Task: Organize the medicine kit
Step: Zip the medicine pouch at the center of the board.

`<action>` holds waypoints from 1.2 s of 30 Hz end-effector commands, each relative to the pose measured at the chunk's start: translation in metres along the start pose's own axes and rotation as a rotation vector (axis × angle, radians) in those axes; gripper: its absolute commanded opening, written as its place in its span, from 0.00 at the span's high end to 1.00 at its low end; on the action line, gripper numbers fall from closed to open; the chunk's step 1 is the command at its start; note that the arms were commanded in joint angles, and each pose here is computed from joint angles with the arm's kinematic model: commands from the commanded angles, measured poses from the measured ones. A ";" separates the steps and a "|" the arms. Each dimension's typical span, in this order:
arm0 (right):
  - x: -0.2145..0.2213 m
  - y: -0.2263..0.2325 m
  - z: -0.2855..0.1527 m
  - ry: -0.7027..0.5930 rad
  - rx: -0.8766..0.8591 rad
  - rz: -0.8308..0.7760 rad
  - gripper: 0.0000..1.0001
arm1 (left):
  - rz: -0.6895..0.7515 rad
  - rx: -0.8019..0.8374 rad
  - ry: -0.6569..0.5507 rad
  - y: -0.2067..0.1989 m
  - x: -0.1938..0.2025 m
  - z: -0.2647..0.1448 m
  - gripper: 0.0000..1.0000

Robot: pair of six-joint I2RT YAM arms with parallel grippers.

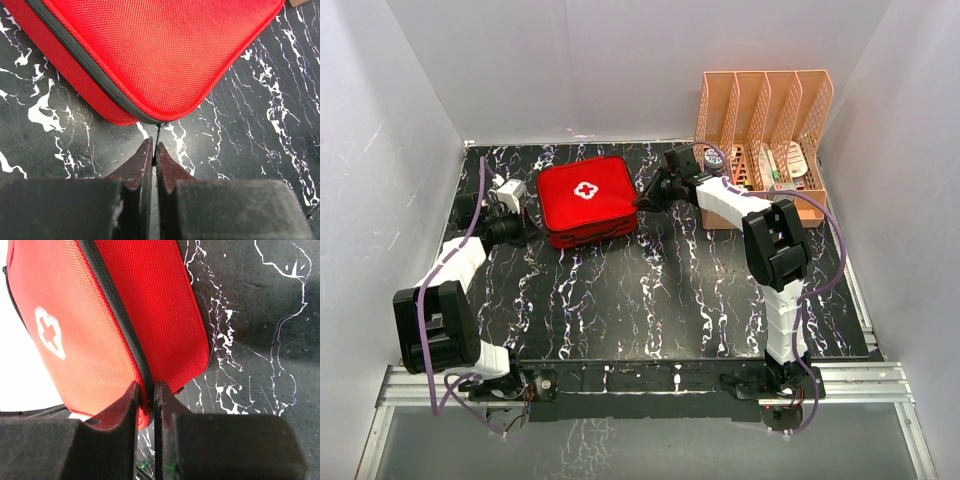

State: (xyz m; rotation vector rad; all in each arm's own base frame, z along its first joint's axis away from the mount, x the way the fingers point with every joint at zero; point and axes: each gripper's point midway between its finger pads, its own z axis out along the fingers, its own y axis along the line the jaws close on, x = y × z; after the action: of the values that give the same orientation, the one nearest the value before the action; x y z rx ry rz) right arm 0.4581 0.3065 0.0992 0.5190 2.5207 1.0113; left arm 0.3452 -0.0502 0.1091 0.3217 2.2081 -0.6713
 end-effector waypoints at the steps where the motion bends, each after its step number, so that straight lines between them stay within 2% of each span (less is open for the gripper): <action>1: -0.060 -0.024 -0.029 -0.195 0.086 0.008 1.00 | 0.031 -0.088 -0.024 0.024 -0.015 -0.017 1.00; 9: -0.078 -0.034 -0.037 -0.230 0.113 0.005 1.00 | 0.024 -0.086 -0.009 0.025 -0.009 -0.018 1.00; 22: -0.125 -0.023 -0.016 -0.238 0.085 -0.055 1.00 | 0.002 0.112 0.033 -0.013 0.008 -0.016 1.00; 28: -0.130 -0.009 0.001 -0.189 -0.016 -0.099 1.00 | 0.003 0.207 0.048 -0.037 0.013 -0.011 1.00; 29: -0.129 -0.006 0.002 -0.187 -0.035 -0.106 0.98 | 0.007 0.220 0.051 -0.042 0.014 -0.009 1.00; 31: -0.127 0.000 -0.001 -0.200 -0.091 -0.123 0.83 | 0.012 0.237 0.056 -0.049 0.015 -0.006 1.00; 33: -0.127 0.012 -0.014 -0.238 -0.149 -0.138 0.72 | 0.014 0.252 0.063 -0.054 0.015 -0.002 1.00; 36: -0.125 0.026 -0.040 -0.282 -0.191 -0.162 0.62 | 0.021 0.260 0.064 -0.059 0.014 0.003 1.00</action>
State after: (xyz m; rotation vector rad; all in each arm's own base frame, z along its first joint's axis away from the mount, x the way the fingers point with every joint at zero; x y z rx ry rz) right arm 0.5103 0.2935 0.1015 0.3376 2.4535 1.1133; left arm 0.3195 -0.0900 0.1114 0.4949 2.1812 -0.8889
